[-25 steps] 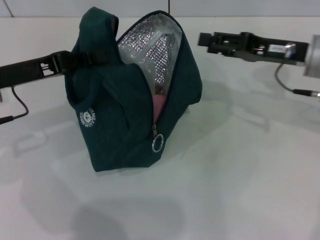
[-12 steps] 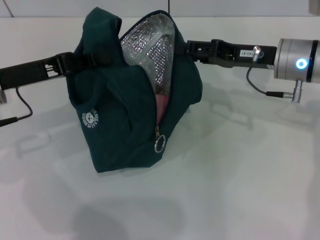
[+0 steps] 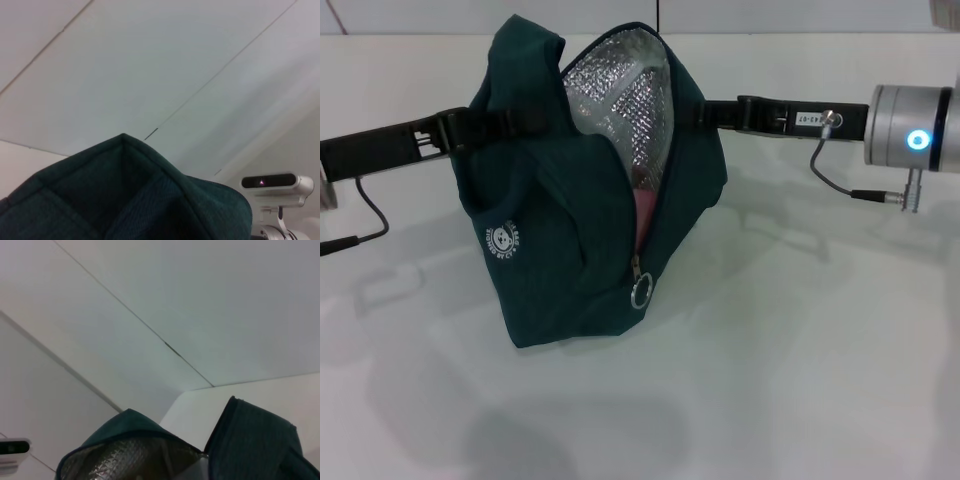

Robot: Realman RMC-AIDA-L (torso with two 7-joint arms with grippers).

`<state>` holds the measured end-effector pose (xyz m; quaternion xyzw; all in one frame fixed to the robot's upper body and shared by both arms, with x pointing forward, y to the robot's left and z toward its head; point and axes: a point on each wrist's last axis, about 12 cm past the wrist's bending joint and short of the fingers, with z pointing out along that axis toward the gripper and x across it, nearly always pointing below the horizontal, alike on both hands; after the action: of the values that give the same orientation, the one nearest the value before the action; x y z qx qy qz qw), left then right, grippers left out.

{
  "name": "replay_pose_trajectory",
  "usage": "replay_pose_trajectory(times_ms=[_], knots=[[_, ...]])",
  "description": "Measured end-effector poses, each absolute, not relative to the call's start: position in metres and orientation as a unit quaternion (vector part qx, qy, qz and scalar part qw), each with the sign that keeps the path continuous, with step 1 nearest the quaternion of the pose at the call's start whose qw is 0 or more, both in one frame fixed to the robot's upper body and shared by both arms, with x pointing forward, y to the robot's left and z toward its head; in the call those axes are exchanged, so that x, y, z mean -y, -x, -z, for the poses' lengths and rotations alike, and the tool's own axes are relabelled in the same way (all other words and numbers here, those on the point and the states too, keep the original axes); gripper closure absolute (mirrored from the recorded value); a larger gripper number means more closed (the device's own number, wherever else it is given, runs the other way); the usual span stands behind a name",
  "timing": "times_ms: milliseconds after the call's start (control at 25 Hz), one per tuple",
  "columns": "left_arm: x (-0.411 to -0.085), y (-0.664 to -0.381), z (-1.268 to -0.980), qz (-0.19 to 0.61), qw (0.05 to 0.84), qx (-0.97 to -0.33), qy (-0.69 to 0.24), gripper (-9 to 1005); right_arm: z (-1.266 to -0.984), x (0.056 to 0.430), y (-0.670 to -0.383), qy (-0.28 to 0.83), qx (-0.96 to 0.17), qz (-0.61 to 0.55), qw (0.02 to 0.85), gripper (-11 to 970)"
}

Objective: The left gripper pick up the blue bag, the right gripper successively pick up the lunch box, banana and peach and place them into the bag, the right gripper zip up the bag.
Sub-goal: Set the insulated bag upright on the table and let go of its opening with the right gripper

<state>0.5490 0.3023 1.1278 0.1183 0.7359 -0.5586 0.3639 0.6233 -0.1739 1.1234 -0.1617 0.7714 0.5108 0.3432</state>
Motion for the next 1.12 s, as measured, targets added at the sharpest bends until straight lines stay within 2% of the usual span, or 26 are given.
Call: replay_pose_trajectory(times_ms=[240,760,960,1120], knots=[[-0.302,-0.549,-1.128,0.559,0.364,-0.736,-0.118,958,-1.124,0.173,-0.623,0.167,-0.769,-0.509,0.349,718],[-0.292,-0.555,-1.136,0.576,0.359,-0.722,-0.137,958,-1.14,0.19,-0.61,0.21,-0.694,-0.542,0.424,795],[-0.273,-0.558,-1.134,0.608,0.325,-0.71,-0.145,958,-1.155,0.213,-0.591,0.23,-0.655,-0.553,0.461,856],[-0.258,-0.559,-1.126,0.617,0.31,-0.709,-0.142,958,-1.154,0.231,-0.569,0.231,-0.639,-0.567,0.466,879]])
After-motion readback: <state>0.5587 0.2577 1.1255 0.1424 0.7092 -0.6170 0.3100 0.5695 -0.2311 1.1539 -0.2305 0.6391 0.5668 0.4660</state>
